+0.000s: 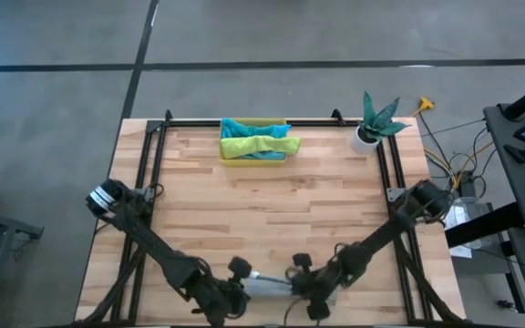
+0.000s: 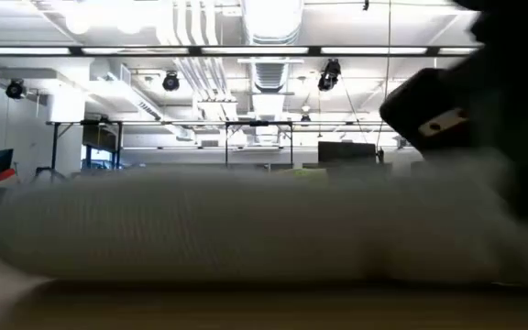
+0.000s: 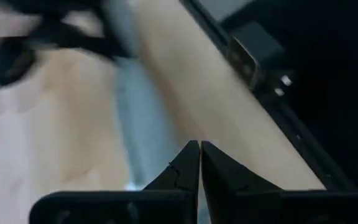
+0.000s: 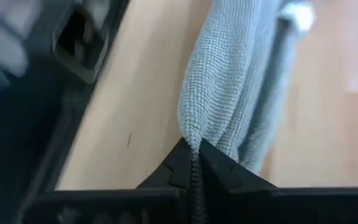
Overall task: Roll microfiber towels into tight, uniform cylinder then place into a basket
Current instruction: Roll the gray towel, then put the rolled gray towel into the yellow bin
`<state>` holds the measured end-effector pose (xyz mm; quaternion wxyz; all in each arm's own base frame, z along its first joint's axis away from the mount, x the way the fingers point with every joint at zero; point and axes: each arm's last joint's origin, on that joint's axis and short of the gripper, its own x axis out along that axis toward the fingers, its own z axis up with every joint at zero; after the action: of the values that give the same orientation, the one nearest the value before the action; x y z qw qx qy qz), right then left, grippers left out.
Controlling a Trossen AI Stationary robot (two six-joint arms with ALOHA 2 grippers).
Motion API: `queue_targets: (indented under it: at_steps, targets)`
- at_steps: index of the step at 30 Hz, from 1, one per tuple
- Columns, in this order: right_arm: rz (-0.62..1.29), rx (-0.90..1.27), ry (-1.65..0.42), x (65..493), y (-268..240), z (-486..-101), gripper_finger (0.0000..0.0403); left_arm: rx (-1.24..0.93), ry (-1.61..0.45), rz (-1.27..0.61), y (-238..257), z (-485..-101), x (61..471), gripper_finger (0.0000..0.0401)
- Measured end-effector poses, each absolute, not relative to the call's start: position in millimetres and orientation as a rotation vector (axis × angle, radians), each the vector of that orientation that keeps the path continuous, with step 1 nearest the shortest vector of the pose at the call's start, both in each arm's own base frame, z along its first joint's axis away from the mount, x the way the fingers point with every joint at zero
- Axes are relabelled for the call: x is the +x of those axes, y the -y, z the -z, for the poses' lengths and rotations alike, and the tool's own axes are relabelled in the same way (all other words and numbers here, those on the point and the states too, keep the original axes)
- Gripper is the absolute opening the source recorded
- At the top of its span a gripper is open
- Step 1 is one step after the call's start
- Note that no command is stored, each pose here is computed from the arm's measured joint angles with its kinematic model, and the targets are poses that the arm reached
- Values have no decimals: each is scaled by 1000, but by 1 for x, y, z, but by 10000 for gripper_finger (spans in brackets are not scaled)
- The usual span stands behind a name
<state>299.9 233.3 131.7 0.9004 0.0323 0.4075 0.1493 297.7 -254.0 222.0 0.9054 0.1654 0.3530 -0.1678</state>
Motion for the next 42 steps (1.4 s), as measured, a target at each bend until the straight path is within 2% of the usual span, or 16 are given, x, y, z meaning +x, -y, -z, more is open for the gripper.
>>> queue_targets:
  at_steps: [4,9,15,24,33,37,42]
  targets:
    - [-261,277,-730,288,-209,-132,9,419,-779,389,263,-194,305,2]
    - [-184,377,-770,269,-186,-110,9,461,-815,371,266,-169,312,2]
    - [-179,393,-781,266,-185,-91,9,456,-768,327,264,-177,316,2]
    - [-278,360,-708,267,-198,-100,9,450,-698,327,266,-189,320,2]
    - [-299,335,-669,275,-203,-108,9,620,-604,328,267,-193,324,3]
    - [-297,325,-666,275,-202,-108,9,651,-599,337,267,-194,324,34]
    - [-295,317,-673,275,-202,-108,9,647,-603,323,264,-194,327,125]
